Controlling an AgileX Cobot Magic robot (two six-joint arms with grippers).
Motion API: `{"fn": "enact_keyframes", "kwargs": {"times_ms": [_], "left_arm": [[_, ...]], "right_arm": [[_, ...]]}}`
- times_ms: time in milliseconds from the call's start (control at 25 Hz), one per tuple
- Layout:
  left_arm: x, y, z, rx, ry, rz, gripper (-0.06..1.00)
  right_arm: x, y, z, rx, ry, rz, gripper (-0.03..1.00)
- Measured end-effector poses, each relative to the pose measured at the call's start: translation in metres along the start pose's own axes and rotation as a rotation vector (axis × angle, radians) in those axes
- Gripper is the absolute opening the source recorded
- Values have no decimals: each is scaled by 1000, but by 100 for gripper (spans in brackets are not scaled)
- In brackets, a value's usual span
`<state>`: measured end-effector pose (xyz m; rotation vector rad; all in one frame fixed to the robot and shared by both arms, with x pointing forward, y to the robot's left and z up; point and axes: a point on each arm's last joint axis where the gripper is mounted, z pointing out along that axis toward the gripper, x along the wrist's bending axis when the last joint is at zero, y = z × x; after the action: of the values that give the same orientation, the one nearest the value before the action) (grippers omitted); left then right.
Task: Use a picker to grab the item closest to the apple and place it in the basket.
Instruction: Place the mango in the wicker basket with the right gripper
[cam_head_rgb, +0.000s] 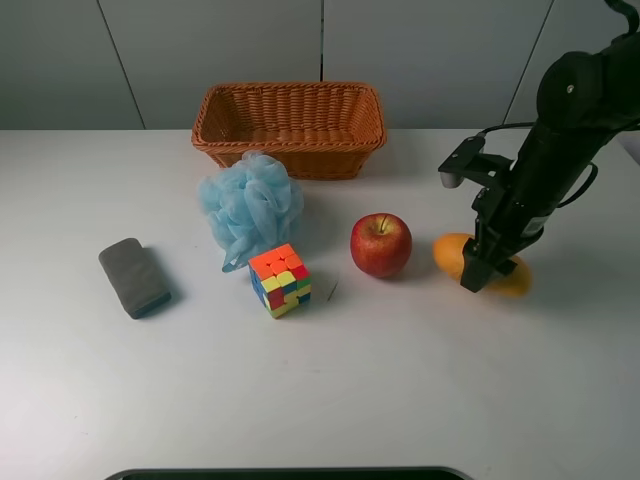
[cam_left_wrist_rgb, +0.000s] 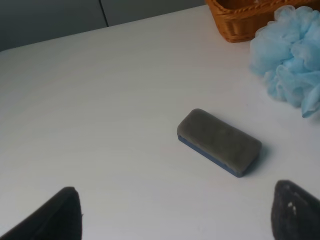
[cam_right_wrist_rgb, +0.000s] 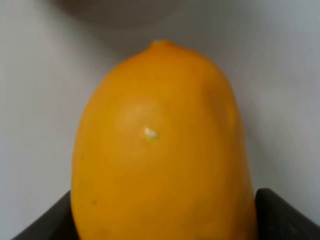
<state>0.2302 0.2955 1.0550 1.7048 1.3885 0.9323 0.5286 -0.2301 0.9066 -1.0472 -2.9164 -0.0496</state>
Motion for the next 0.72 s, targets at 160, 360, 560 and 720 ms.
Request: {"fn": "enact_keyframes", "kwargs": {"times_ms": [160,360,560,720], "left_arm": [[0,0,0,0,0,0,73],[0,0,0,0,0,0,73],[0,0,0,0,0,0,73],[0,0,0,0,0,0,73]], "right_arm": [[0,3,-24,41,33,101,49],[-3,11,-53,92,76,250,49],[-11,30,-85,10,78,326,49],[-21,48,-117,-108,21,368,49]]}}
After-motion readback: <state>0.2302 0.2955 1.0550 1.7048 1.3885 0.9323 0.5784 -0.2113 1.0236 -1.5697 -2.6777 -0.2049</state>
